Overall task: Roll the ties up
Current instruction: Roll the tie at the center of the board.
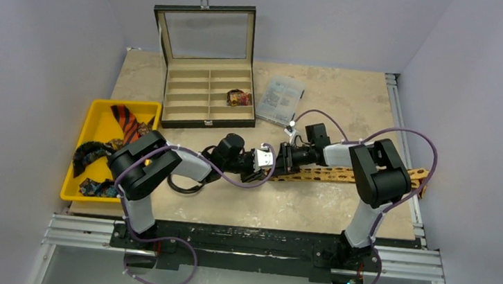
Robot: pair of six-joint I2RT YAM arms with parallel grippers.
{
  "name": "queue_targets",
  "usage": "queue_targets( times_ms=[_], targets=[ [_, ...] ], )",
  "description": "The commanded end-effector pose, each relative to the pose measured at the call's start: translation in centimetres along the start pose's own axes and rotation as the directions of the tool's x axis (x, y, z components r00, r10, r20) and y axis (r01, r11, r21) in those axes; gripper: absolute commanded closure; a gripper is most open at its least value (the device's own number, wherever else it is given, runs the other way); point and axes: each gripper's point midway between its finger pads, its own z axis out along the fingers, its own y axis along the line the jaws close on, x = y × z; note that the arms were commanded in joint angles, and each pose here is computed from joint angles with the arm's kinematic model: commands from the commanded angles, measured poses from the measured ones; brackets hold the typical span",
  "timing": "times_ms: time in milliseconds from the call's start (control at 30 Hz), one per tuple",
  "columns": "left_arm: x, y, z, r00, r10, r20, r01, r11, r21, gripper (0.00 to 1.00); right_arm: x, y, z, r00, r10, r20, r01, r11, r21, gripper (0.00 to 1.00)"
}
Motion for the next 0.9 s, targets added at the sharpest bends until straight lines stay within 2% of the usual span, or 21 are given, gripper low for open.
queue_targets(
  times_ms=[0,233,433,600,733,867],
  targets=[
    [4.7,-1.1,-1.0,0.982,-0.041,-0.184,0.045,0.999,0.016,0.69,-0.4,1.1,-2.1,0.999,-0.054,-0.002,0.054,0.998,0.024,0.75],
    [4.5,-0.9,-0.6,0.979,-0.044,-0.200,0.047,0.999,0.006,0.67,-0.9,2.5,-2.0,1.000,-0.012,0.020,0.012,1.000,-0.005,0.69],
    [4.2,-1.2,-0.1,0.977,-0.043,-0.208,0.046,0.999,0.009,0.65,-1.1,1.8,-0.8,1.000,0.021,0.022,-0.021,1.000,0.000,0.62],
    [4.4,-1.4,-0.1,0.976,-0.039,-0.213,0.042,0.999,0.010,0.65,-2.3,1.5,-0.3,0.999,0.033,0.035,-0.033,0.999,0.001,0.62],
    [4.4,-1.4,-0.2,0.976,-0.015,-0.215,0.019,1.000,0.013,0.65,-1.9,0.9,-0.1,0.999,0.052,0.015,-0.053,0.999,0.014,0.68],
    [4.2,-1.5,-0.4,0.980,0.006,-0.200,-0.002,1.000,0.020,0.63,-1.0,0.1,-0.1,0.999,0.046,-0.014,-0.046,0.998,0.040,0.93]
  ],
)
